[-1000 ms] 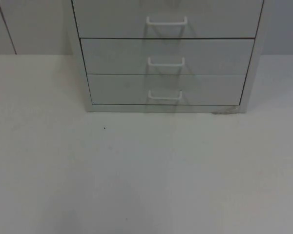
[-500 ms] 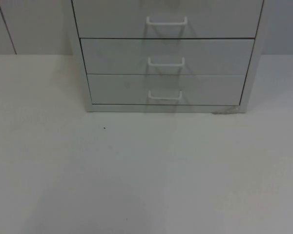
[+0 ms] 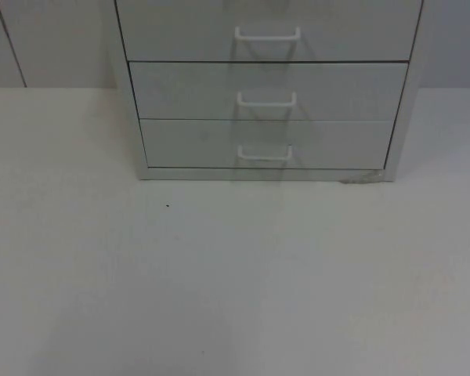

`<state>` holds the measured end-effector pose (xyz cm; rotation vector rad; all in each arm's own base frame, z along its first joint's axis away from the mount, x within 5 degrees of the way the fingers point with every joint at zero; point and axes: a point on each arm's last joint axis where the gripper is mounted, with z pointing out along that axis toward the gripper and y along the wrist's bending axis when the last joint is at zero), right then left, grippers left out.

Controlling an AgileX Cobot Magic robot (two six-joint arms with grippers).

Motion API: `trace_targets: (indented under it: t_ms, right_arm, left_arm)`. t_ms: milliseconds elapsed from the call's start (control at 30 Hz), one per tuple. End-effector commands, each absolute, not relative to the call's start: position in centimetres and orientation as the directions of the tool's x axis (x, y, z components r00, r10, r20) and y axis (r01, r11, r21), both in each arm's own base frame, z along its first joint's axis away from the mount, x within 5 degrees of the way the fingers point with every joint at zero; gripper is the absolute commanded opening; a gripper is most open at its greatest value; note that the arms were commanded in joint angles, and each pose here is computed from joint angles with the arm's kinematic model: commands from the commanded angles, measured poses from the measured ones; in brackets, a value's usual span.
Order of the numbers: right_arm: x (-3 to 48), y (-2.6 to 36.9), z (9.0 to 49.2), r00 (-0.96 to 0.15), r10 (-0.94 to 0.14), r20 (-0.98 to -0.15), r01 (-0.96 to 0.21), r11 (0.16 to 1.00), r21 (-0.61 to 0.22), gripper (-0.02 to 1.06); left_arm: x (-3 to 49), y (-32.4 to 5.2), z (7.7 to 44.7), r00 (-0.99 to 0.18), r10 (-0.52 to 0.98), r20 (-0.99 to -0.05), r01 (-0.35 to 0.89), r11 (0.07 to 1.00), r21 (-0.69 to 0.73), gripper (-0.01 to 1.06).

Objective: Open the drawer with the left hand, place the block into the drawer with the right hand, then close the drawer with the left hand.

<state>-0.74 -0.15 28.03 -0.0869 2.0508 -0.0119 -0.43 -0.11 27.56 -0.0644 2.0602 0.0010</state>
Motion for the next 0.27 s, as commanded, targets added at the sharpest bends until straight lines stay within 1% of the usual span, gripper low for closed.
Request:
trace_targets:
  t_ms: [0,233]
  right_arm:
    - [-0.74,-0.17,28.07,-0.452,-0.070,-0.889,-0.052,0.997,-0.052,1.05]
    - [-0.74,-0.15,28.07,-0.453,-0.058,-0.889,-0.027,0.998,-0.052,1.05]
  left_arm:
    - [-0.47,-0.14,27.44,-0.472,-0.052,-0.880,-0.050,0.998,-0.032,1.05]
    - [-0.47,-0.14,27.44,-0.472,-0.052,-0.880,-0.050,0.998,-0.032,1.05]
